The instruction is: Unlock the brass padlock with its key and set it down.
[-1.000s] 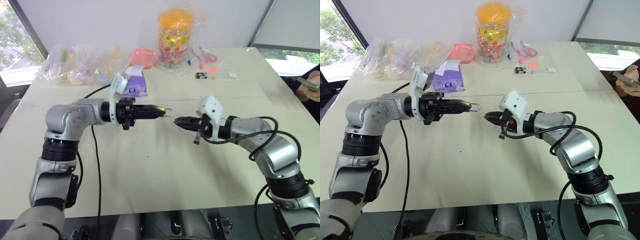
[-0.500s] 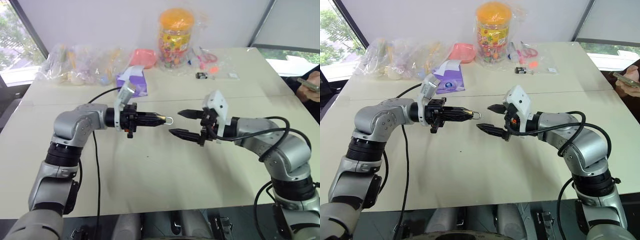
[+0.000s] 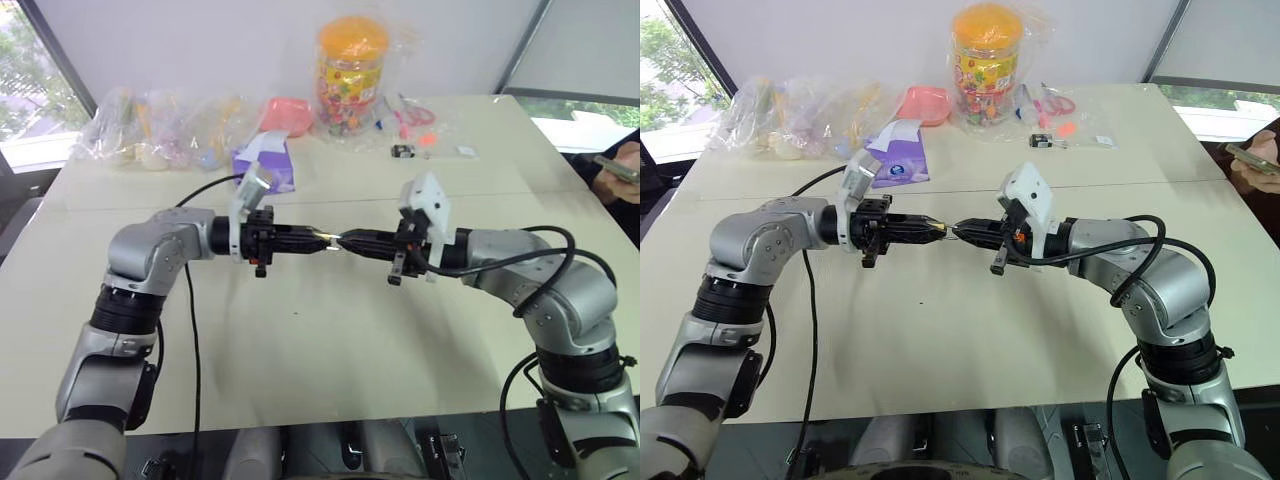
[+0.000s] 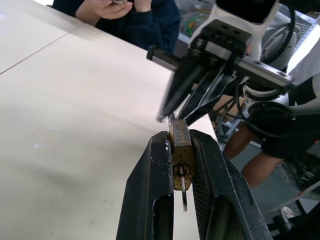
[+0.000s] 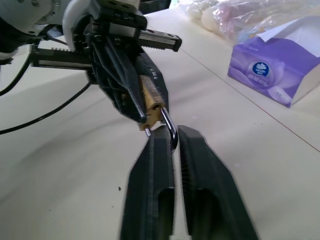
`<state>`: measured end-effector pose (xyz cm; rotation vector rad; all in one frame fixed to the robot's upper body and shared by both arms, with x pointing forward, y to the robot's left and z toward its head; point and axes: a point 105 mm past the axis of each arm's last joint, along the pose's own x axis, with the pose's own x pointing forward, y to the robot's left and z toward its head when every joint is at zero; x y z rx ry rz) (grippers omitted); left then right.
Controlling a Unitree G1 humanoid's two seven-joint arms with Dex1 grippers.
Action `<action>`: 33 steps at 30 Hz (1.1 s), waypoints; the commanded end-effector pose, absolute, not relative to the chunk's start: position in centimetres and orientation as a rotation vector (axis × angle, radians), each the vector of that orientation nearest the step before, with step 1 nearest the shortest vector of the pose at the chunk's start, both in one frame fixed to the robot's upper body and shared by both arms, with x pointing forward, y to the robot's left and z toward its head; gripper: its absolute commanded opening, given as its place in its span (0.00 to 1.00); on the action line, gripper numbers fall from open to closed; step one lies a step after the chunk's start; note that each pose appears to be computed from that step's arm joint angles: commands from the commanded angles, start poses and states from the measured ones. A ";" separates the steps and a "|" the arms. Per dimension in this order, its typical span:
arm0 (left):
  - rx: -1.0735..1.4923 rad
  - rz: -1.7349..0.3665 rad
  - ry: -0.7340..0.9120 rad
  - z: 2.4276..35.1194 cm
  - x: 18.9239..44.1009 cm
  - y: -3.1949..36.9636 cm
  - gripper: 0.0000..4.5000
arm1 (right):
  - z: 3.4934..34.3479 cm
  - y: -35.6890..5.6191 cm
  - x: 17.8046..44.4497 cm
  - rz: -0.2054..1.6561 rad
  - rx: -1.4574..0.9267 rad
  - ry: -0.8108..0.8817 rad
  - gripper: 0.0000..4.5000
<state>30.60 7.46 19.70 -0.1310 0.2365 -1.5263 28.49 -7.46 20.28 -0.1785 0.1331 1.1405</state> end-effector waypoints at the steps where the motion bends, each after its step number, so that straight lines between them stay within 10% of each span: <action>1: -0.115 -1.556 0.179 20.9 30.2 7.2 0.00 | 21.1 -6.9 28.0 1.171 -0.196 0.099 0.08; 30: -0.131 -1.548 0.216 20.5 30.2 7.3 0.00 | 21.1 -7.0 28.3 1.153 -0.218 0.092 0.04; 33: -0.143 -1.533 0.232 20.5 30.4 7.3 0.32 | 21.1 -7.1 28.5 1.146 -0.221 0.091 0.00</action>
